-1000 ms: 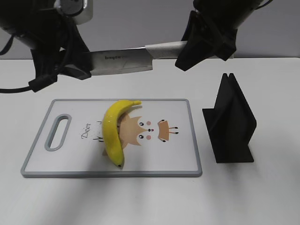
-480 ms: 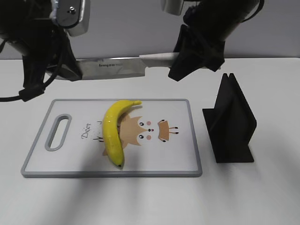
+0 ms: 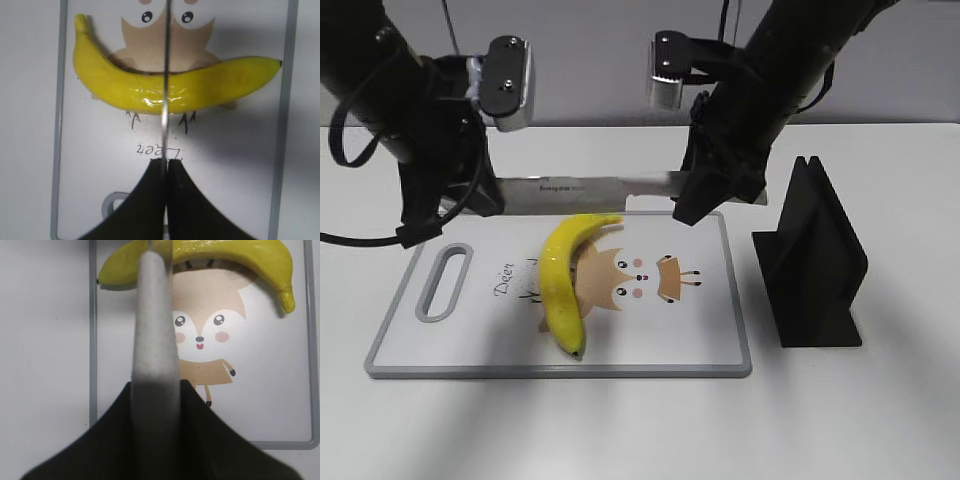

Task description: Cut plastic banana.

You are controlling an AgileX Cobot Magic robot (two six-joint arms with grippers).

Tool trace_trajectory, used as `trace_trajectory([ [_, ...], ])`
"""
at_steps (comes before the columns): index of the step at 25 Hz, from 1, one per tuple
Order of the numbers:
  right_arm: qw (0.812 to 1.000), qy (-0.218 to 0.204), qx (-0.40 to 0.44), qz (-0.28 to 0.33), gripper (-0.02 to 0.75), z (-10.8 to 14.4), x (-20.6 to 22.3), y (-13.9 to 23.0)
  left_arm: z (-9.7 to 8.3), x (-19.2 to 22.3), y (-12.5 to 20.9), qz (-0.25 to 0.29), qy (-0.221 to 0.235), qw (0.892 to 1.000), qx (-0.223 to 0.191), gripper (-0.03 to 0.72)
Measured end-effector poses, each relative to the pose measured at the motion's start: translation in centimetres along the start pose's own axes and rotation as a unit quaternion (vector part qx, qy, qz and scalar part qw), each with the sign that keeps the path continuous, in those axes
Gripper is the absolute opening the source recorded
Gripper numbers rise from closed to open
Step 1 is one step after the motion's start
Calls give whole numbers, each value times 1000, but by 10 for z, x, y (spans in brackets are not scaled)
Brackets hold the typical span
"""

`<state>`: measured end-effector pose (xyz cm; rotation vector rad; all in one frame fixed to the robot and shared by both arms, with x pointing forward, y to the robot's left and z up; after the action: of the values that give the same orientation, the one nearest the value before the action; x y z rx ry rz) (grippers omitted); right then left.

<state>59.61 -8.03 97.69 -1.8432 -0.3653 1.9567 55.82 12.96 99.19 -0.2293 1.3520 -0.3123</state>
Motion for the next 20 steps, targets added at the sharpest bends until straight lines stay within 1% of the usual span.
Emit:
trace_trajectory([
  [5,1000,2,8,11,187,-10,20,8,5,32,8,13,22,1000,-14,-6],
  [10,999,-7,27,31,189,-26,64,28,8,82,25,34,50,998,-33,-8],
  [13,998,-24,42,42,202,-30,90,40,7,109,30,34,67,996,-52,-9],
  [16,998,-26,44,42,204,-31,95,42,9,111,30,32,69,996,-54,-9],
  [20,998,-23,38,43,204,-32,90,39,10,107,28,29,65,996,-54,-9],
])
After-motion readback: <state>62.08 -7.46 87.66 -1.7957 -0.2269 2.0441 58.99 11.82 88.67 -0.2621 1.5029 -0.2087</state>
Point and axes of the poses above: a point on each arm's last joint axis where the gripper is mounted, x pointing out along that axis toward the gripper, z along the wrist's bending axis when the last joint is at zero, y = z × x, the point moved 3 cm from there along x, pointing out along that axis toward the gripper, and after that the axes turned 1 degree about -x, right-handed, at the moved point
